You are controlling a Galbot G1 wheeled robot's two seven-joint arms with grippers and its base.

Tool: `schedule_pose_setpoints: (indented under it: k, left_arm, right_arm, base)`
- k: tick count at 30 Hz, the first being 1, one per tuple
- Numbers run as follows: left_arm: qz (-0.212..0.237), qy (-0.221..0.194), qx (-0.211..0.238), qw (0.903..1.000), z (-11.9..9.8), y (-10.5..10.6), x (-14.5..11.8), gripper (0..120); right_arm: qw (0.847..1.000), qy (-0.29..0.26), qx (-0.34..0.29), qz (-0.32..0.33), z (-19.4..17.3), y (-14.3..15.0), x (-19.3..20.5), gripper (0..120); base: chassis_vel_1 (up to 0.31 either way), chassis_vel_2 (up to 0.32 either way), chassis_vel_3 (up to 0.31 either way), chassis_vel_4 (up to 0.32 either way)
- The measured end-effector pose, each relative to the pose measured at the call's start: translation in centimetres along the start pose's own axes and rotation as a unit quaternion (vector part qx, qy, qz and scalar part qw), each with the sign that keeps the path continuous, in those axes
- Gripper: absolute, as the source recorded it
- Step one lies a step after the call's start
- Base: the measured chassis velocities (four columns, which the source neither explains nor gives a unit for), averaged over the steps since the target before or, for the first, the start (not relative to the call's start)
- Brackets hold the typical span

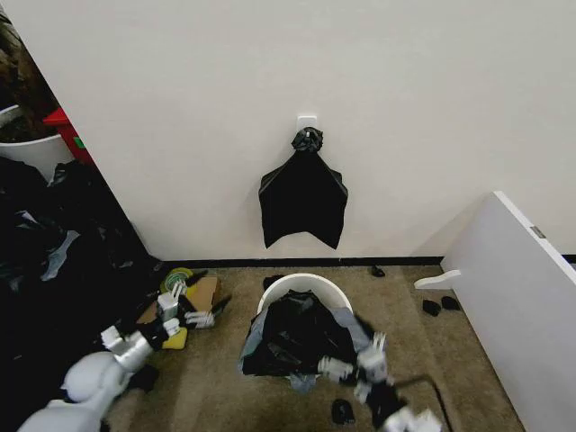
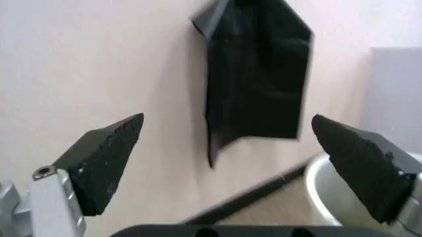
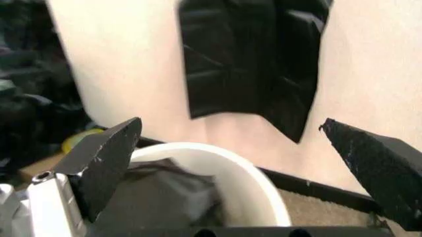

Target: Place the garbage bag over the trash bin.

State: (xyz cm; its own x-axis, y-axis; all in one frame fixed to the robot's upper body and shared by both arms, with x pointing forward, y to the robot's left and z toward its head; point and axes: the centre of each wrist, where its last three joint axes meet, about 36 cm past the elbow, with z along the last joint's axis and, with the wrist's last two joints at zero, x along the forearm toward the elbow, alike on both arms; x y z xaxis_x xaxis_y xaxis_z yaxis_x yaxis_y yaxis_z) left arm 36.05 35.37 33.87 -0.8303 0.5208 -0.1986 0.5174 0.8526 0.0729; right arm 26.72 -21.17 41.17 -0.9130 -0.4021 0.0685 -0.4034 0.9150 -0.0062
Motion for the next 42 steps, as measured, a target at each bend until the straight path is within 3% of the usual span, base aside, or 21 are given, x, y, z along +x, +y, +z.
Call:
schedule_pose_setpoints:
  k: [3, 5, 6, 8, 11, 17, 19, 23, 25, 31, 35, 37, 38, 42]
  left_arm:
    - [-0.011, -0.015, 0.001, 0.9998, -0.8, -2.7, 0.0, 100]
    - [-0.012, -0.015, -0.002, 0.9998, -0.9, -3.2, 0.1, 100]
    - [-0.022, -0.014, -0.012, 0.9996, -1.1, -4.1, 0.5, 100]
    - [-0.028, -0.012, -0.016, 0.9994, -1.1, -4.3, 0.6, 100]
    - [-0.059, 0.002, -0.032, 0.9977, -1.3, -5.8, 1.6, 100]
    - [-0.075, 0.008, -0.033, 0.9966, -1.2, -7.2, 2.4, 100]
    - [-0.127, 0.002, -0.006, 0.9919, -1.1, -9.3, 2.4, 100]
    - [-0.162, 0.001, 0.014, 0.9867, -1.2, -10.3, 2.4, 100]
    - [-0.178, 0.004, 0.019, 0.9839, -1.4, -10.6, 2.4, 100]
    - [-0.187, 0.009, 0.017, 0.9821, -1.6, -10.4, 2.3, 100]
    - [-0.194, 0.013, 0.017, 0.9808, -1.6, -10.3, 2.2, 100]
    - [-0.194, 0.013, 0.017, 0.9807, -1.6, -10.3, 2.2, 100]
    - [-0.196, 0.016, 0.017, 0.9803, -1.5, -10.4, 2.2, 100]
    - [-0.202, 0.020, 0.017, 0.9790, -1.5, -10.5, 2.1, 100]
  right_arm:
    - [0.997, 0.077, -0.014, -0.005, -1.0, -3.2, -4.4, 100]
    - [0.995, 0.095, -0.014, -0.012, -1.2, -3.9, -5.6, 100]
    - [0.991, 0.128, -0.009, -0.033, -1.8, -5.6, -8.3, 100]
    - [0.990, 0.136, -0.007, -0.040, -2.0, -6.0, -8.9, 100]
    - [0.973, 0.206, 0.012, -0.101, -2.9, -8.7, -12.8, 100]
    - [0.966, 0.233, 0.029, -0.106, -2.9, -9.7, -15.2, 100]
    - [0.959, 0.257, 0.060, -0.107, -2.1, -11.0, -18.2, 100]
    - [0.956, 0.264, 0.070, -0.107, -1.7, -11.3, -19.7, 98]
    - [0.951, 0.276, 0.084, -0.115, -1.4, -11.5, -20.8, 86]
    - [0.946, 0.284, 0.092, -0.123, -1.3, -11.4, -21.6, 71]
    - [0.943, 0.292, 0.097, -0.125, -1.0, -11.2, -21.8, 52]
    - [0.943, 0.293, 0.098, -0.125, -0.9, -11.2, -21.8, 50]
    - [0.941, 0.297, 0.099, -0.127, -0.7, -11.2, -21.8, 41]
    - [0.939, 0.301, 0.101, -0.129, -0.5, -11.1, -21.7, 29]
  base:
    - [0.000, 0.000, 0.000, 0.000]
    - [0.000, 0.000, 0.000, 0.000]
    - [0.000, 0.000, 0.000, 0.000]
    - [0.000, 0.000, 0.000, 0.000]
    - [0.000, 0.000, 0.000, 0.000]
    - [0.000, 0.000, 0.000, 0.000]
    - [0.000, 0.000, 0.000, 0.000]
    - [0.000, 0.000, 0.000, 0.000]
    - [0.000, 0.000, 0.000, 0.000]
    - [0.000, 0.000, 0.000, 0.000]
    - [0.000, 0.000, 0.000, 0.000]
    - [0.000, 0.000, 0.000, 0.000]
    - [0.000, 0.000, 0.000, 0.000]
    - [0.000, 0.000, 0.000, 0.000]
